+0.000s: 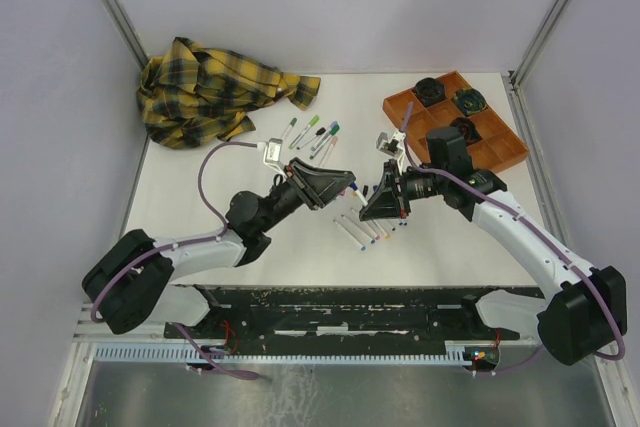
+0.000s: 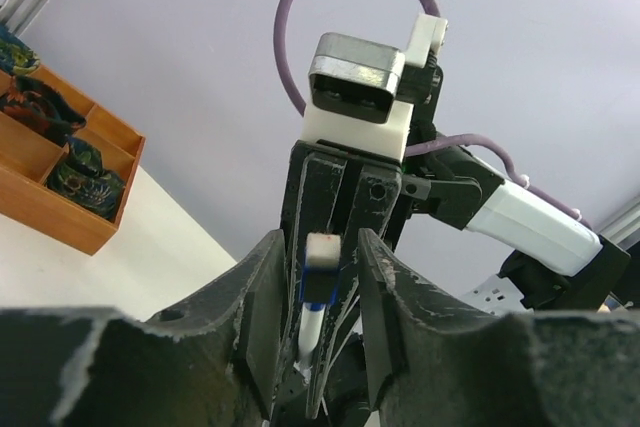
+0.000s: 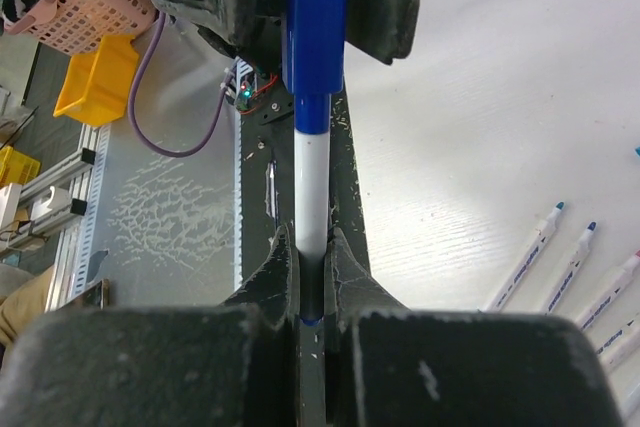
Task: Open the pen caps
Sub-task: Open the pen cap from the pen.
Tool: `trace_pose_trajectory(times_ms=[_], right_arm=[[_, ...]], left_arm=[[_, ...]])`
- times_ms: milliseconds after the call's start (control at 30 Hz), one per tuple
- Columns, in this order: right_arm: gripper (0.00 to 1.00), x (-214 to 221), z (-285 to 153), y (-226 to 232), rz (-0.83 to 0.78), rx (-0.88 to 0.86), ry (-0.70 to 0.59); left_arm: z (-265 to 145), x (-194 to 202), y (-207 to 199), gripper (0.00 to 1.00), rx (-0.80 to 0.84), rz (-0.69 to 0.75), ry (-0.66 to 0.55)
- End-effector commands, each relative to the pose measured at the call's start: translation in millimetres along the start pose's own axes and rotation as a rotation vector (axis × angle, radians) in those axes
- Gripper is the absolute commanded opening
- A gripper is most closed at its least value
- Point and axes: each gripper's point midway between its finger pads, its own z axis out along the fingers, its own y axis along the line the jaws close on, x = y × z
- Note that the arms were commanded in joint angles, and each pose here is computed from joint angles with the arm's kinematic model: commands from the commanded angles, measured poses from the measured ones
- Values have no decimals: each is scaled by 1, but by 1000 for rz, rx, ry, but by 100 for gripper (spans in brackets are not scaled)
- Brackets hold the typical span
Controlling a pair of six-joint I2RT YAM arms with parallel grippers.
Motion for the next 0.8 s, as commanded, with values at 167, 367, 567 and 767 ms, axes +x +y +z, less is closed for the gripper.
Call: trace_pose_trajectory(times_ms=[167,367,567,767], right_arm=[[0,-18,-2,6,-83,-9,-18],[0,-18,-2,4,-82,-1,-18],[0,-18,-2,3,-81,2,-17],[0,-16,-2,1,-79,6,-11]], left_arm=[[16,-8,-15,29,59,20,11],[15,0,-11,37,55,9,41],[14,1,-12,31,63,7,47],[18,-12,-14,5,56,38,12]])
